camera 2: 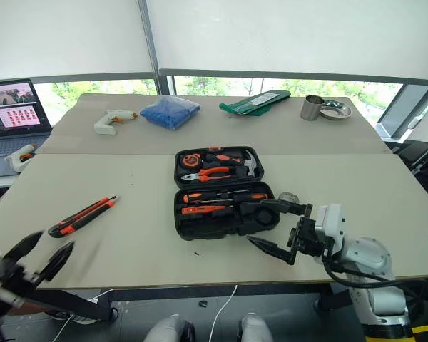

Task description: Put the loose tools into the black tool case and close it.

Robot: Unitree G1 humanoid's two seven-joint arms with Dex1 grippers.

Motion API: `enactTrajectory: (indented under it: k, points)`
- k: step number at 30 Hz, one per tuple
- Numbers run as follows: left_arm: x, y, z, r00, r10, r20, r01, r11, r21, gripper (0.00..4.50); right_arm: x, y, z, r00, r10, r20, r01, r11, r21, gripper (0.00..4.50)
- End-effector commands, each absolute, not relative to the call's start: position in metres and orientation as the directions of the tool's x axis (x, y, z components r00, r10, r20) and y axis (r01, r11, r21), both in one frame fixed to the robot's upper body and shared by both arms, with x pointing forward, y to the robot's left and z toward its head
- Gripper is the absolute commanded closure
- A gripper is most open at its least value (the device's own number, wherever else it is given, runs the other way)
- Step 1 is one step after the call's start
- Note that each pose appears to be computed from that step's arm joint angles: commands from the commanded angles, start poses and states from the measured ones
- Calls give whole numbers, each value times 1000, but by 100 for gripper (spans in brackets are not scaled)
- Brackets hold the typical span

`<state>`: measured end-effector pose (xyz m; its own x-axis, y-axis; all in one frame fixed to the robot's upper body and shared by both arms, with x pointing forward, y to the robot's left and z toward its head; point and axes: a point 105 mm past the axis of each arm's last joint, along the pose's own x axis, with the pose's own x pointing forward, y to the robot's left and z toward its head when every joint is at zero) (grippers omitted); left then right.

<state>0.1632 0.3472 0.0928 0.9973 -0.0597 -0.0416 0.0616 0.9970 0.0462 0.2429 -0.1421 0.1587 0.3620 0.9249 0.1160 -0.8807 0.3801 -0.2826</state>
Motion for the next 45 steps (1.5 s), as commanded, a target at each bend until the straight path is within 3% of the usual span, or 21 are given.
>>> enactTrajectory:
  k: [1,5,8,13,18,23,31,34,40,43,45]
  points:
    - [133,375,90,994,100,-41,-98,994,43,3,235,-133,170,320,937,143,-886,349,-304,0]
    - [127,377,85,991,114,-63,-113,993,20,3,233,-131,171,318,936,148,-887,349,-303,0]
    - [149,375,100,998,55,-38,-54,998,19,3,233,-130,174,334,927,169,-884,371,-284,0]
    - [208,368,130,991,-124,-50,127,990,60,3,231,-127,177,346,920,182,-876,387,-289,0]
    - [262,362,125,927,-274,-255,297,953,55,3,237,-127,180,360,915,185,-865,401,-303,0]
    - [300,356,118,845,-374,-382,430,900,69,3,238,-126,180,361,917,173,-864,398,-307,0]
    - [319,349,103,762,-436,-478,530,844,75,3,236,-130,180,385,909,157,-854,416,-313,0]
    - [319,346,96,755,-449,-478,551,830,90,75,234,-131,177,391,907,154,-854,420,-307,0]
    - [321,326,107,750,-571,-334,633,766,114,288,237,-129,176,387,910,150,-857,415,-304,0]
    - [326,298,135,697,-686,-211,717,678,163,288,239,-135,177,395,908,140,-852,419,-314,0]
    - [324,265,150,590,-778,-218,805,545,234,288,242,-144,179,414,902,122,-840,430,-330,0]
